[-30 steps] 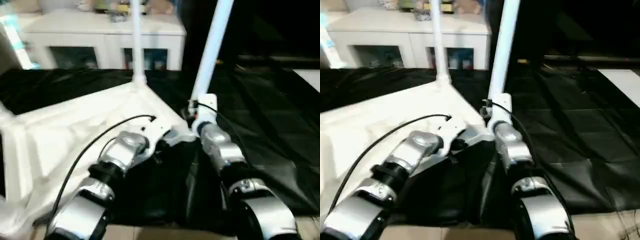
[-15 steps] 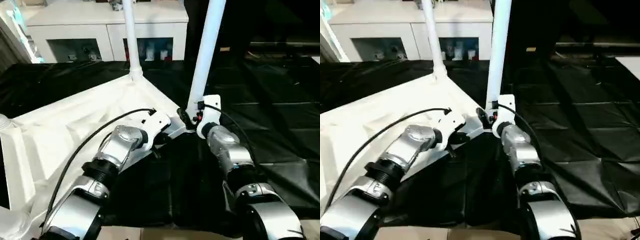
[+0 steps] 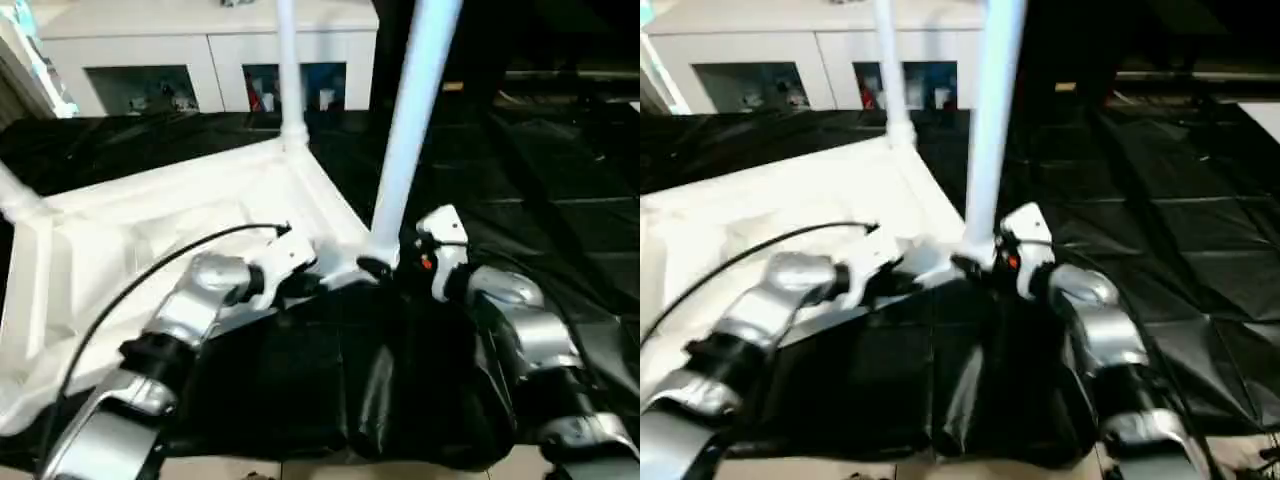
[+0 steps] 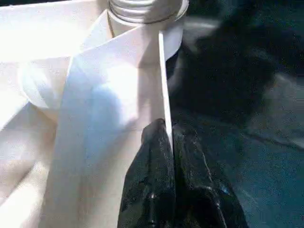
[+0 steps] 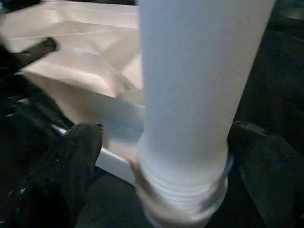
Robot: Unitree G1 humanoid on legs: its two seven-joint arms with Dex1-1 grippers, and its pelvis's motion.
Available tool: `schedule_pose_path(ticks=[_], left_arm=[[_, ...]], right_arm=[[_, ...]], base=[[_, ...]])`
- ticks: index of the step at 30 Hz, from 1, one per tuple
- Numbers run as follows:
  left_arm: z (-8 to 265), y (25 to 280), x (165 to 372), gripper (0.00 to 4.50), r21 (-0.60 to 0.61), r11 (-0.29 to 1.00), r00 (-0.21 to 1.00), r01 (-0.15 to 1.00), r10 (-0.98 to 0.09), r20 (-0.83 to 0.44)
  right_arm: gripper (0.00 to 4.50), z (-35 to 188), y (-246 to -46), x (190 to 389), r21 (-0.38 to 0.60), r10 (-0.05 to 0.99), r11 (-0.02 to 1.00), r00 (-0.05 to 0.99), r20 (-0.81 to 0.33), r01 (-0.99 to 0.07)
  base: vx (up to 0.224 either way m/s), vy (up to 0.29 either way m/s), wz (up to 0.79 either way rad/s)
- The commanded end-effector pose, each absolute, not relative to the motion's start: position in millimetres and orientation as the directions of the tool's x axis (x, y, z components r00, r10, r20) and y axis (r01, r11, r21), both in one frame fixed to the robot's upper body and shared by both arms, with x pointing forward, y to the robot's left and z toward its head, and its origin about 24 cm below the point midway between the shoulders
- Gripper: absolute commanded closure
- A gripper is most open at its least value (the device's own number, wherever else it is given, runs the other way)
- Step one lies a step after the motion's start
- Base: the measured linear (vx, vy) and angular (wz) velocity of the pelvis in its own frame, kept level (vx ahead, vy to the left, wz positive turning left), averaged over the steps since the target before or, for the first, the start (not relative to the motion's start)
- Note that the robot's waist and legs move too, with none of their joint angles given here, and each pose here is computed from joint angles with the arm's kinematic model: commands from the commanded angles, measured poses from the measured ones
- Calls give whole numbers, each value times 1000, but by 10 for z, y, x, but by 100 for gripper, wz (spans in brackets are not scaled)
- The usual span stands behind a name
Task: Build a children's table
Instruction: Rotate leg to tighten
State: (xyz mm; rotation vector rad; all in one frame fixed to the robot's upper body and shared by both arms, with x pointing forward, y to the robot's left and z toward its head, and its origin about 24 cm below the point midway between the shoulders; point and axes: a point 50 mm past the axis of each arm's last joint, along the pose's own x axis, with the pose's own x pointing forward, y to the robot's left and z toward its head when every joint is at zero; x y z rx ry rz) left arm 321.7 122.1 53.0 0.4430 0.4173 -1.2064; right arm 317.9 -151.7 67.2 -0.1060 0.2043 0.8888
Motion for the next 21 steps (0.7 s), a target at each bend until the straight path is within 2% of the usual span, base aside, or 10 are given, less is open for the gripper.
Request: schedule_pose_path(ticks=[1,4,8,13,14,17,21], left_arm=[[461,1210,3064,450,12,175,154,984,-831,-535],[497,1264,3002,450,-38,117,79,992,-845,-529],[481,1377,2979,450,-57,96,45,994,-815,-578],[494,1398,2992,450,-49,100,53,994,-812,-581],[499,1397,2992,450,-50,100,53,994,-813,-580],[508,1395,2996,450,-45,100,55,994,-813,-579],[512,1390,3003,450,-42,103,60,994,-816,-575]], right_arm=[[3,730,-1481,3091,-4,827,532,521,-212,-847],[3,706,-1488,3001,5,865,453,438,-245,-891],[3,647,-1526,2905,18,887,361,337,-316,-932],[3,640,-1529,2921,21,887,360,335,-319,-933],[30,643,-1527,2926,23,887,360,334,-318,-933],[40,646,-1521,2938,27,887,362,336,-316,-932],[86,635,-1521,2942,35,887,365,336,-318,-930]], base=[[0,0,0],[0,0,0],[0,0,0],[0,0,0],[0,0,0],[0,0,0],[0,0,0]])
